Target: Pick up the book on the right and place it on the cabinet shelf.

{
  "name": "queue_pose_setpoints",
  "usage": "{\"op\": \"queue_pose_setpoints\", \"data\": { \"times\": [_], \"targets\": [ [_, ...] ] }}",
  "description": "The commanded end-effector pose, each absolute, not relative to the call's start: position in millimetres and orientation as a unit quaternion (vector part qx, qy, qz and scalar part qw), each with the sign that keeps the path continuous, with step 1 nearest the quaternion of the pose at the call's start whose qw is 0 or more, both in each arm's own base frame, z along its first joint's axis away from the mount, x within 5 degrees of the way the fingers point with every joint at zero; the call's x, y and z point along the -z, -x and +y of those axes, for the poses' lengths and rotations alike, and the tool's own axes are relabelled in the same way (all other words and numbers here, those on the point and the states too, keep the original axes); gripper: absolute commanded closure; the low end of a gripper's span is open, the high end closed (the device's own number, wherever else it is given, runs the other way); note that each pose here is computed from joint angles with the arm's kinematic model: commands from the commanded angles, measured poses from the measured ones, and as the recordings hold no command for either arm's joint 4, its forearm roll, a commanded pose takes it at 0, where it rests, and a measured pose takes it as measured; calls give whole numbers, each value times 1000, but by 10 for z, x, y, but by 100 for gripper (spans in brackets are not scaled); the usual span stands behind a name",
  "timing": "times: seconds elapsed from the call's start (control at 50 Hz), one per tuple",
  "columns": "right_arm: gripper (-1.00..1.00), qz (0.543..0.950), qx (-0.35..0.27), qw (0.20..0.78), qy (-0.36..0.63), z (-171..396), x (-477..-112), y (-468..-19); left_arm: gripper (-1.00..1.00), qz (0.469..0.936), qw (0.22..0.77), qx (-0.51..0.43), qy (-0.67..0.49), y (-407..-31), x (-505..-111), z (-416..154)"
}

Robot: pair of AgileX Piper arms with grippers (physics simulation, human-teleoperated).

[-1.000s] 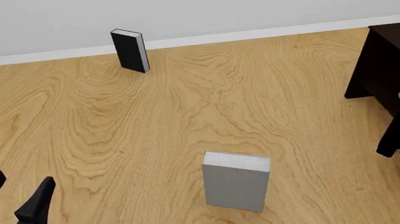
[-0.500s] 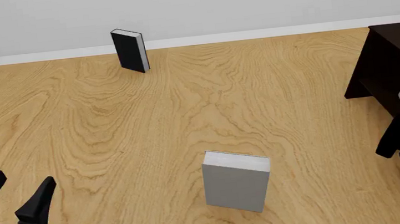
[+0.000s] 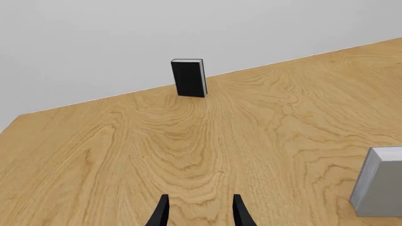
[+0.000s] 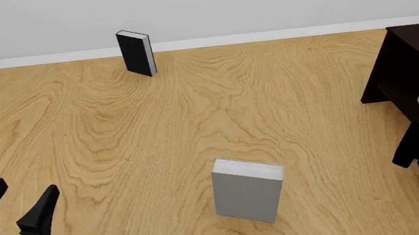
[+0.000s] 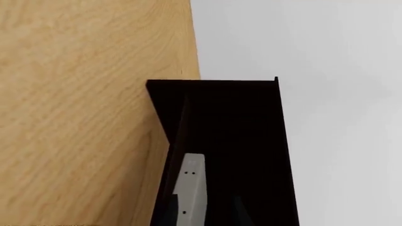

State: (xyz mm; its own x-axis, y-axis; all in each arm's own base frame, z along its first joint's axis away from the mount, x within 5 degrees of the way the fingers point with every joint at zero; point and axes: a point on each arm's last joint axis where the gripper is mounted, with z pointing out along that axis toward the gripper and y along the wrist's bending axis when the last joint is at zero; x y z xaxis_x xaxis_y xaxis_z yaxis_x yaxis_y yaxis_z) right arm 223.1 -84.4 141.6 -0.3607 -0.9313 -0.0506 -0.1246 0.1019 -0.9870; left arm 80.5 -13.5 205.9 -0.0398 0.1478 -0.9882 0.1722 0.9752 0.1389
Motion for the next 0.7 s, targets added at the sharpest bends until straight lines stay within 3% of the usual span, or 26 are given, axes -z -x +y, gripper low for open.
{"op": "queue_pose_setpoints", "data": {
  "times": [0.02, 0.7],
  "targets": [
    [-100, 645, 496, 370, 448, -740, -1248, -2210, -100, 721, 684, 10, -110, -809, -2059, -135],
    [-100, 608, 478, 409, 484, -489, -1382, -2531, -100, 723, 681, 11, -112, -823, -2054, -140]
  ]
}}
